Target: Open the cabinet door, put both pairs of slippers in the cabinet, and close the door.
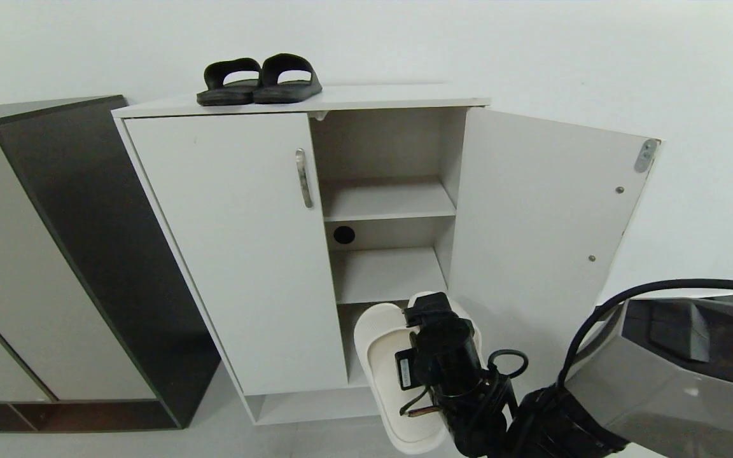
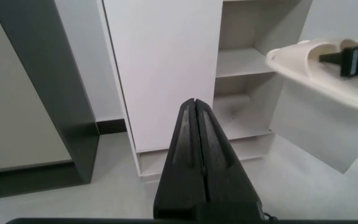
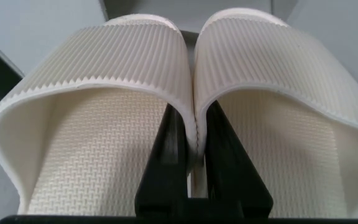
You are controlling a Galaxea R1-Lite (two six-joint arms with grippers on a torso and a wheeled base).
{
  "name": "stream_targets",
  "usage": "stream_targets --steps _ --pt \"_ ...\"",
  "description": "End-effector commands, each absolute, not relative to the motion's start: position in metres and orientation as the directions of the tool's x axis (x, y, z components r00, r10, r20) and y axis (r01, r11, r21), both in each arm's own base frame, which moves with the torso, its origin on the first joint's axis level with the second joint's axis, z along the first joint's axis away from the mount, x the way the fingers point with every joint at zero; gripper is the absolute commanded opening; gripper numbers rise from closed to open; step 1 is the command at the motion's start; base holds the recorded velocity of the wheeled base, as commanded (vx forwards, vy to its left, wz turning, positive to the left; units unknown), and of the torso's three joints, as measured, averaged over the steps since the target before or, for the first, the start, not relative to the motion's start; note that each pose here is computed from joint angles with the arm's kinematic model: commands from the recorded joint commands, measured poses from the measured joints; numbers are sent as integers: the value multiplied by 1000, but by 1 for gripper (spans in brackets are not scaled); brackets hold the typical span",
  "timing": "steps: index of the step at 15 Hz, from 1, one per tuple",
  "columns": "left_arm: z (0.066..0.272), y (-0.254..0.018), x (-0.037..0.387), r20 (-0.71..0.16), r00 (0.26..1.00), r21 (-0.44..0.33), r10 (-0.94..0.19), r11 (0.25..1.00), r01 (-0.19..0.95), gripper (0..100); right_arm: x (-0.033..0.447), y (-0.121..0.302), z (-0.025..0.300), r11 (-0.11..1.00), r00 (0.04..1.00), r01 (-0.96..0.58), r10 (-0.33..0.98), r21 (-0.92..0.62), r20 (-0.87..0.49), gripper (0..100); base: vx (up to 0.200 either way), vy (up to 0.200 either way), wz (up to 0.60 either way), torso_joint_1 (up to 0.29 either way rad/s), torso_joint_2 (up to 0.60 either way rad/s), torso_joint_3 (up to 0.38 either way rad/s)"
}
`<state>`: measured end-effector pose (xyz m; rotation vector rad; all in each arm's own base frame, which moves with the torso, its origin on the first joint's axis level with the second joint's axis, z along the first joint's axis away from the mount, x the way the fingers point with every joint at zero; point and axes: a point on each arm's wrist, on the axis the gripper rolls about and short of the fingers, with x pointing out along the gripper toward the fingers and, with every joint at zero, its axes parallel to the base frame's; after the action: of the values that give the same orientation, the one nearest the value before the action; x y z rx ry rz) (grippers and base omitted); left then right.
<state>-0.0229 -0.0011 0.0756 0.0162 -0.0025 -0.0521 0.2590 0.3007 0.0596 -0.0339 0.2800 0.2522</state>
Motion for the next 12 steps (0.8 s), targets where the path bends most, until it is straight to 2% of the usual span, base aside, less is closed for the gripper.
stream_targets --steps 1,6,12 --pt "76 -1 -23 0 999 15 -52 999 52 0 260 308 45 966 924 -260 244 -15 -296 0 0 0 0 0 0 0" --pt "76 -1 -23 0 999 14 -46 999 46 0 255 292 44 965 925 -261 237 -41 -297 0 0 0 0 0 0 0" --pt "76 -1 -23 0 999 14 -46 999 46 0 256 295 33 960 928 -273 245 -67 -280 0 0 0 0 0 0 0"
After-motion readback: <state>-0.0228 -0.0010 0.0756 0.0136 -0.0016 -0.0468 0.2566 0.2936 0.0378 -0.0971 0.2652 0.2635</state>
